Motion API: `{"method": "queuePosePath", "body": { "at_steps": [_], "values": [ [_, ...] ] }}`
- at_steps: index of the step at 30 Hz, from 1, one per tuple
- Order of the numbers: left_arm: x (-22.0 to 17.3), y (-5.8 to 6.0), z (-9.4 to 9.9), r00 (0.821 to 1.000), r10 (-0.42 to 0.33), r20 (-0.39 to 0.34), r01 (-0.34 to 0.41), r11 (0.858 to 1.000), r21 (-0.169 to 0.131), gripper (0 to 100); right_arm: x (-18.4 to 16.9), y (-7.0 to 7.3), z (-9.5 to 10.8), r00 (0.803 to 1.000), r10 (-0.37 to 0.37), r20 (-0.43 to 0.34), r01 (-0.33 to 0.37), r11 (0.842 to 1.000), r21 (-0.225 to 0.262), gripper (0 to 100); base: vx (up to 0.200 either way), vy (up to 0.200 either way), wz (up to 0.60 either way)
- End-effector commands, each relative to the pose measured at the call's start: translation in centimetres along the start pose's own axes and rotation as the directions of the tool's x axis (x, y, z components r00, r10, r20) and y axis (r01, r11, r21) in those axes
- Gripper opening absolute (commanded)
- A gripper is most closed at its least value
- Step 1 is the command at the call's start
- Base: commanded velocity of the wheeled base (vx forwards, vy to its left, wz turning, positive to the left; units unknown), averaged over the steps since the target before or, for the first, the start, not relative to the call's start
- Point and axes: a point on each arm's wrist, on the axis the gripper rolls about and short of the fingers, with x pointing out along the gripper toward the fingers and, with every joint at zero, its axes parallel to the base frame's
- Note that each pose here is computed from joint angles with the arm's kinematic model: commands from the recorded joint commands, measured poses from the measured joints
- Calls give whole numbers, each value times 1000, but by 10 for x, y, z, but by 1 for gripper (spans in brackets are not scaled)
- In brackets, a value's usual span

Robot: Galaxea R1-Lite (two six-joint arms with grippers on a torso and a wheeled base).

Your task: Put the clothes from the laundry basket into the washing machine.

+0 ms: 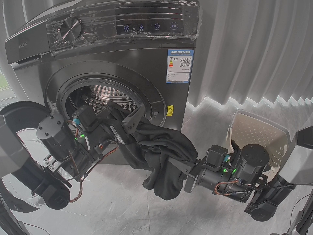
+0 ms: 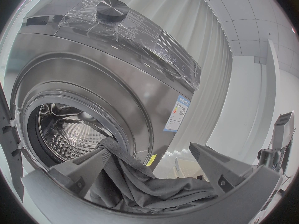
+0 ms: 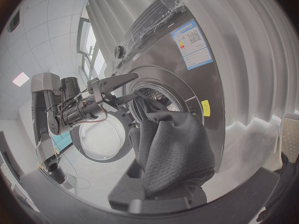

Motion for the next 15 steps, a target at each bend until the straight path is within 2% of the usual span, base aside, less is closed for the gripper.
{"method": "queuePosePath", "body": {
  "at_steps": [1,3,4,5,6,7,9,10,13,15],
  "values": [
    [-1,-2,4,1000,-15,12,15,1000,-16,100,-1,-5,0,1000,-17,-1,17,1000,1,0,0,0,0],
    [-2,-4,4,999,-33,8,33,999,-34,100,-1,-5,-1,1000,-18,-6,18,1000,2,0,0,0,0],
    [-6,-7,6,999,-47,9,47,997,-56,100,0,-5,-1,1000,-19,-5,19,1000,2,0,0,0,0],
    [-6,-7,6,999,-47,9,47,997,-56,100,0,-5,-1,1000,-19,-5,19,1000,2,0,0,0,0],
    [-9,-14,8,998,-69,7,70,993,-90,100,0,-5,-1,1000,-20,-4,20,1000,3,0,0,0,0],
    [-12,-17,8,997,-82,3,82,990,-112,100,0,-6,-2,1000,-25,-4,25,1000,3,0,0,0,0],
    [-21,-21,8,993,-115,-19,111,984,-142,100,0,-10,-1,999,-39,-1,39,999,4,0,0,0,0],
    [-26,-23,7,990,-135,-34,128,981,-148,100,0,-12,-1,999,-44,-2,44,999,4,0,0,0,0],
    [-44,-26,-3,967,-226,-116,206,965,-164,100,-1,-18,0,998,-65,1,65,998,6,0,0,0,0],
    [-49,-26,-4,956,-259,-135,236,957,-170,100,-1,-21,-1,997,-77,-3,77,997,7,0,0,0,0]
  ]
}}
